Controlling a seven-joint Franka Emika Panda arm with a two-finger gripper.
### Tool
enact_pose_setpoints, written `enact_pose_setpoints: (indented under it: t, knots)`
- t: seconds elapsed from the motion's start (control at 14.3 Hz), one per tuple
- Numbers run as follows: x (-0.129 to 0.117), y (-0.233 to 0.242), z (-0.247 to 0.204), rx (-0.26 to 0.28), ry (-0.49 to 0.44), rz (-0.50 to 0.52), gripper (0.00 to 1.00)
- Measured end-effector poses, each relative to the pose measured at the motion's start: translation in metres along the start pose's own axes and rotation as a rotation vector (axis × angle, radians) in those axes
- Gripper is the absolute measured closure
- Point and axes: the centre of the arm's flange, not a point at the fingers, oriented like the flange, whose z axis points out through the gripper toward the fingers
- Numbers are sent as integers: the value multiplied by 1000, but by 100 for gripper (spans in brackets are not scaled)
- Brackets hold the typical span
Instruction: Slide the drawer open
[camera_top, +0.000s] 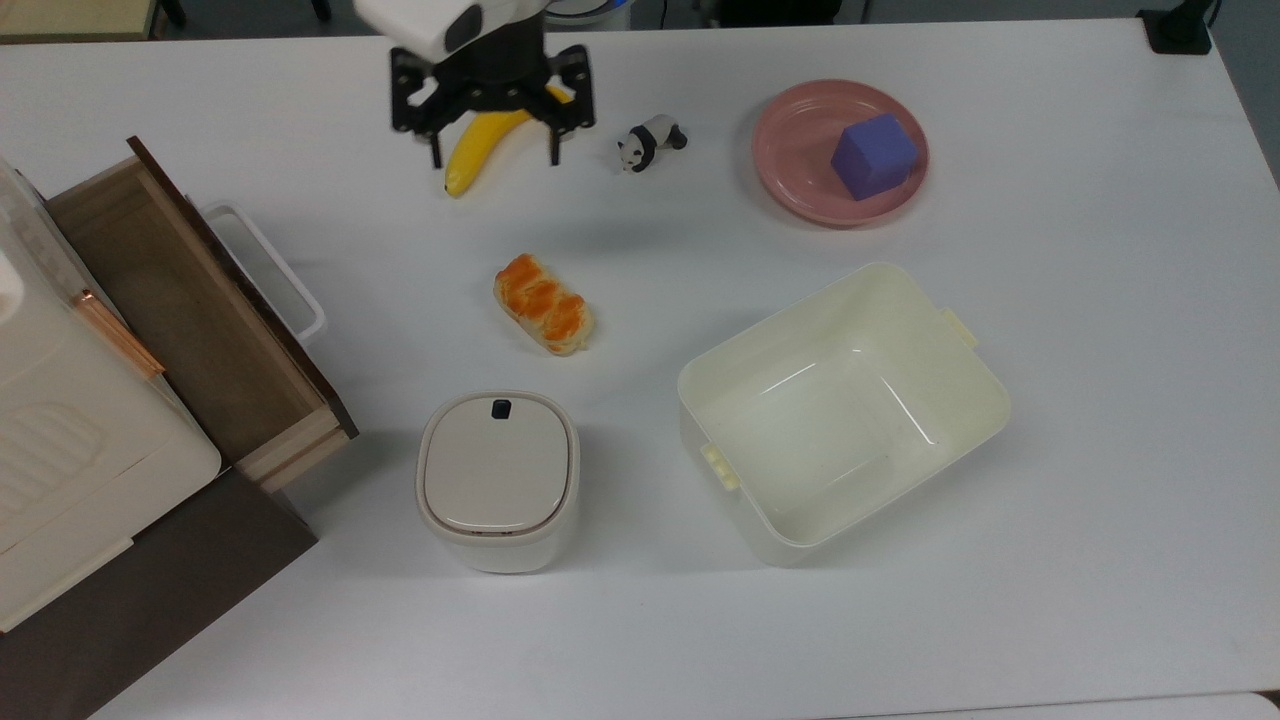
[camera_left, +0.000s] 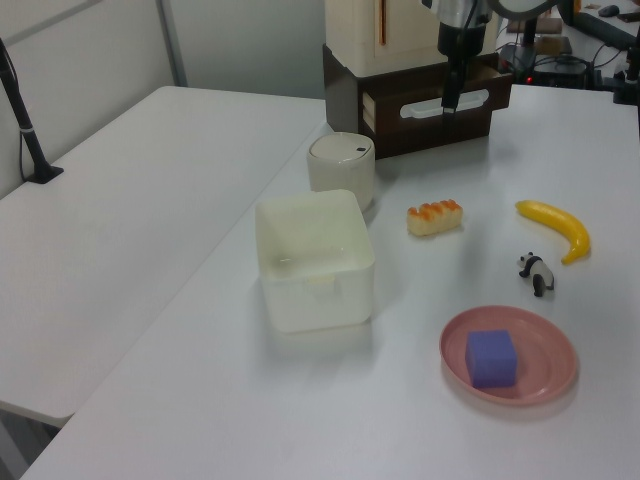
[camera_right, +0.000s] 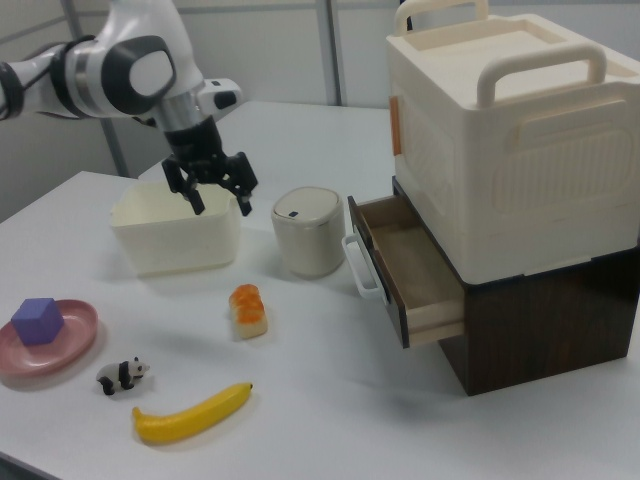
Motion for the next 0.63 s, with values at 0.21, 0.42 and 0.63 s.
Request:
enact_pose_setpoints:
  t: [0.21, 0.42, 0.63]
  knots:
    - [-7, -12, -16, 7, -8, 100, 0]
    - [-15, -11, -35, 36, -29, 143, 0]
    - [-19, -10, -42, 62, -59, 172, 0]
